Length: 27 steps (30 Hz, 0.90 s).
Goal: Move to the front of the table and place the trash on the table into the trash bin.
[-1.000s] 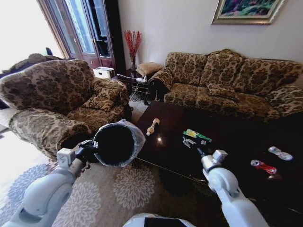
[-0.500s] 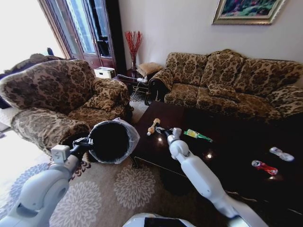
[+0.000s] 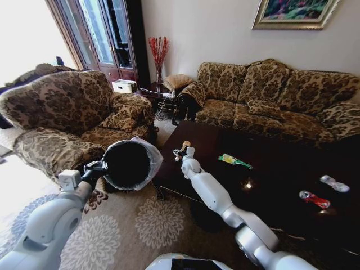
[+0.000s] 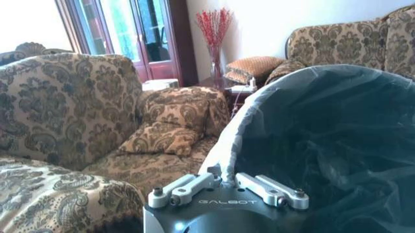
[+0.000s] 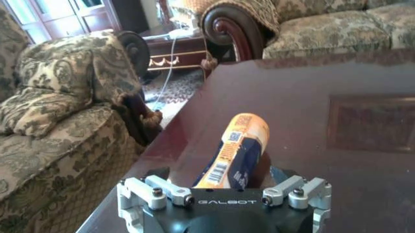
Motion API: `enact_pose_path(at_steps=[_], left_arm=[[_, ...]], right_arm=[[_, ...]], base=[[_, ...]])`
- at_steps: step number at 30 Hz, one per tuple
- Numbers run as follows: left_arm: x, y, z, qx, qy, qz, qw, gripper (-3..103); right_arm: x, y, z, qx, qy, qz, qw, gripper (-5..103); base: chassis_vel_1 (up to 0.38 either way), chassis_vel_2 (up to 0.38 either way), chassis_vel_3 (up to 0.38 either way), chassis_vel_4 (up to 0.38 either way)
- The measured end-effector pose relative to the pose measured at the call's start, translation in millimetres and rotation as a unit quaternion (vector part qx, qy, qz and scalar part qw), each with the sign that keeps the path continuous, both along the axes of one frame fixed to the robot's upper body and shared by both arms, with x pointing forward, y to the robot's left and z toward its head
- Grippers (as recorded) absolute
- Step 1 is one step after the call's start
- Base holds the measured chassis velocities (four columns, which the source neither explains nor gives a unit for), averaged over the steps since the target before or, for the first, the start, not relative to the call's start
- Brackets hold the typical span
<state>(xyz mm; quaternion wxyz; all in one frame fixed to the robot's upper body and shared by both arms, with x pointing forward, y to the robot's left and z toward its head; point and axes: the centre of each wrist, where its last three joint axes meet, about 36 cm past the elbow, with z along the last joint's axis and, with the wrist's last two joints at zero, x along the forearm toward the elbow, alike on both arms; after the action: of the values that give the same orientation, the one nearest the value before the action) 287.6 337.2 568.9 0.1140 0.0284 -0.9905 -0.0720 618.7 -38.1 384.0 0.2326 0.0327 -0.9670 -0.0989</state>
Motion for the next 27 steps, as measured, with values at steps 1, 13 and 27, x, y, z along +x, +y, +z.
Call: enact_pose_path(at_steps=[1, 13, 27], left_arm=[[-1, -1, 1, 0.001, -0.001, -0.002, 1.0000, 0], [-6, -2, 4, 0.004, -0.001, 0.000, 1.0000, 0], [-9, -4, 8, 0.009, -0.001, 0.000, 1.0000, 0]], right_arm=[[3, 0, -2, 0.002, 0.005, -0.001, 1.000, 100], [3, -6, -28, 0.014, 0.027, 0.012, 0.999, 96], [1, -4, -40, 0.037, 0.029, 0.034, 0.998, 57]], base=[[0.000, 0.000, 0.000, 0.000], [0.000, 0.000, 0.000, 0.000], [0.000, 0.000, 0.000, 0.000]])
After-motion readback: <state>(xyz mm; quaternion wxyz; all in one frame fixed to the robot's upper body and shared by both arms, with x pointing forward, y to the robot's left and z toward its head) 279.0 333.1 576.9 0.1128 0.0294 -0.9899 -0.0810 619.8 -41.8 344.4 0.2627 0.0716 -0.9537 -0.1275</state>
